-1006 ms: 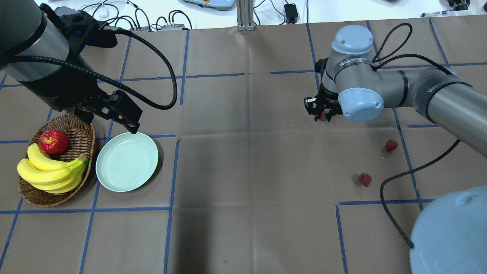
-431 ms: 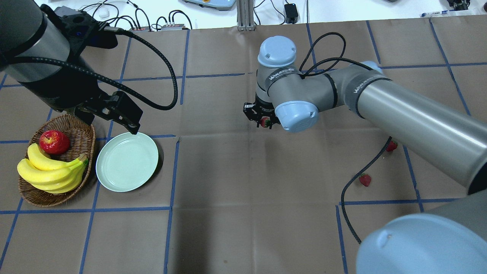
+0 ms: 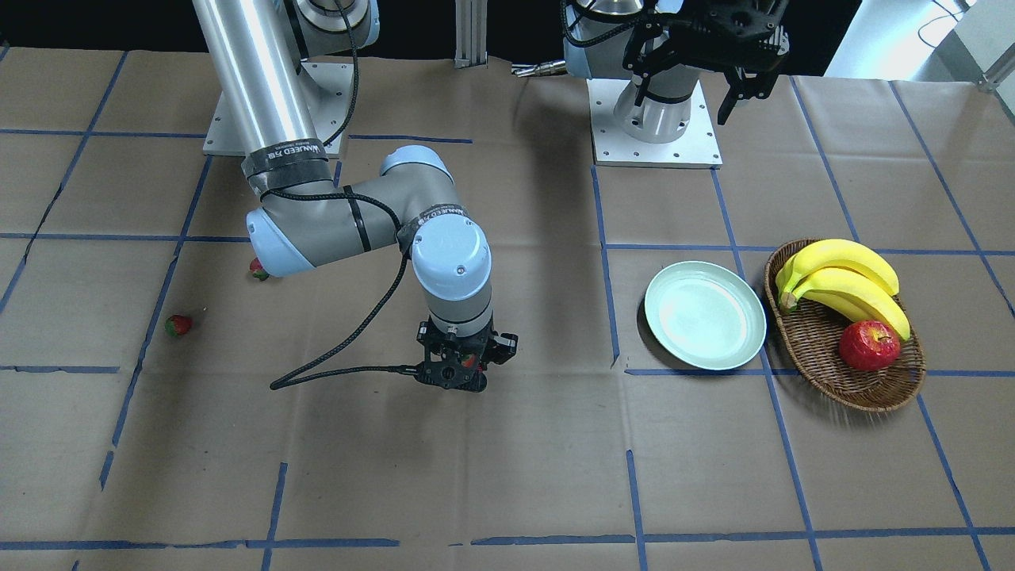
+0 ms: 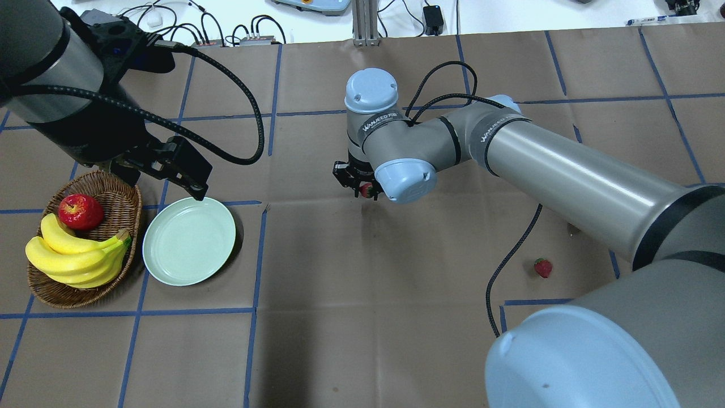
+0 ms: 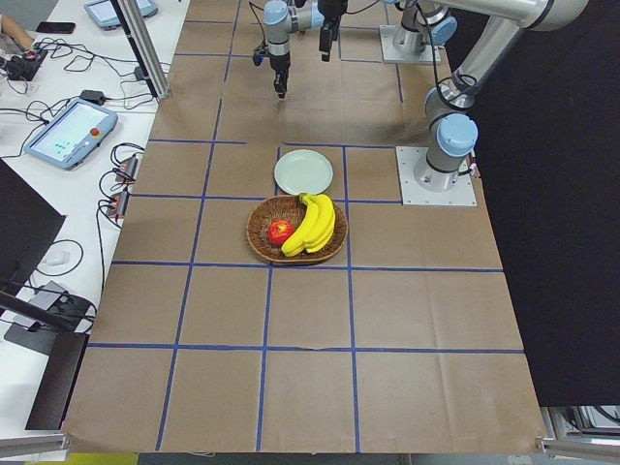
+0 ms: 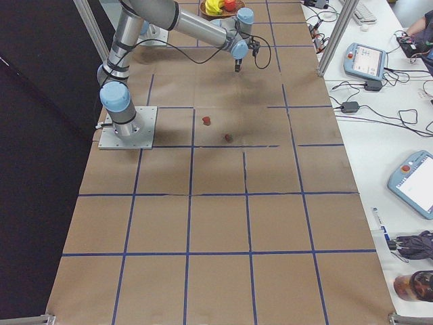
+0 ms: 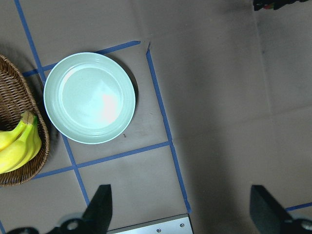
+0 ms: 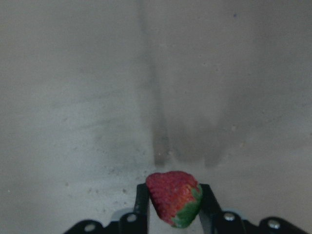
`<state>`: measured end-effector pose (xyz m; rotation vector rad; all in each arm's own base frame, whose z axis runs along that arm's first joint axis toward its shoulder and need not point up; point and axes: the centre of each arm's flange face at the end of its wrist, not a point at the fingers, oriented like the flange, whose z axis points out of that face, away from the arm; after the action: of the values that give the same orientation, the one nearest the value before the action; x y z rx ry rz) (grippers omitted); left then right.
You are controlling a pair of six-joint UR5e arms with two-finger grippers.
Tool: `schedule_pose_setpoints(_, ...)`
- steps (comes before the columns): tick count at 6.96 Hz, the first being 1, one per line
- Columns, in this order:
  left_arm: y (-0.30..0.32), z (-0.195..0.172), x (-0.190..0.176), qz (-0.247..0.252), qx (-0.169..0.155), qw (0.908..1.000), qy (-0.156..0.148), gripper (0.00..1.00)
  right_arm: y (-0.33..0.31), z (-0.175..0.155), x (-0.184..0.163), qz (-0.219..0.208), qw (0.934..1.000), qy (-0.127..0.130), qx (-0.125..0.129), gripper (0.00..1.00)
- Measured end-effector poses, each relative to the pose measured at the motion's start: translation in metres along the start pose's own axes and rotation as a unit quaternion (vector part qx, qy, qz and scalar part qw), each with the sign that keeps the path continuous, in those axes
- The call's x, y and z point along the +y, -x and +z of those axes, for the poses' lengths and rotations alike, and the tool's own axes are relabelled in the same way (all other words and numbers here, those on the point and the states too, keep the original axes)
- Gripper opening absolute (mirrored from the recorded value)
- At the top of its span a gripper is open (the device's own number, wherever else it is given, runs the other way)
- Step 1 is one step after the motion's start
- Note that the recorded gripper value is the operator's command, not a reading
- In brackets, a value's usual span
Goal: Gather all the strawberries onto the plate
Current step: 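Carry the strawberry toward the table center and release it with the right gripper, then move the right gripper to the next strawberry while the left reaches center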
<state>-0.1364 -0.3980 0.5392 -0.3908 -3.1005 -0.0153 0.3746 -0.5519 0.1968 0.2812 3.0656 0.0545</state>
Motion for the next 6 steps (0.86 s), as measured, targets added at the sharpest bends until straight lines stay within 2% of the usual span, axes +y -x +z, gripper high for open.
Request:
schedule_pose_setpoints(2,0.0,0.0,0.0,0.0,0.0,1.0,0.0,1.0,-0.004,-0.006,-0.004,0.005,1.0,0.002,-0.001,1.0)
schedule_pose_setpoints(4,0.0,0.0,0.0,0.0,0.0,1.0,0.0,1.0,-0.041,-0.054,-0.019,-0.005,1.0,0.006,0.004,1.0)
schedule_pose_setpoints(6,0.0,-0.001,0.001,-0.001,-0.001,1.0,0.0,1.0,-0.12,-0.109,-0.032,-0.033,0.9988,0.025,0.024,1.0)
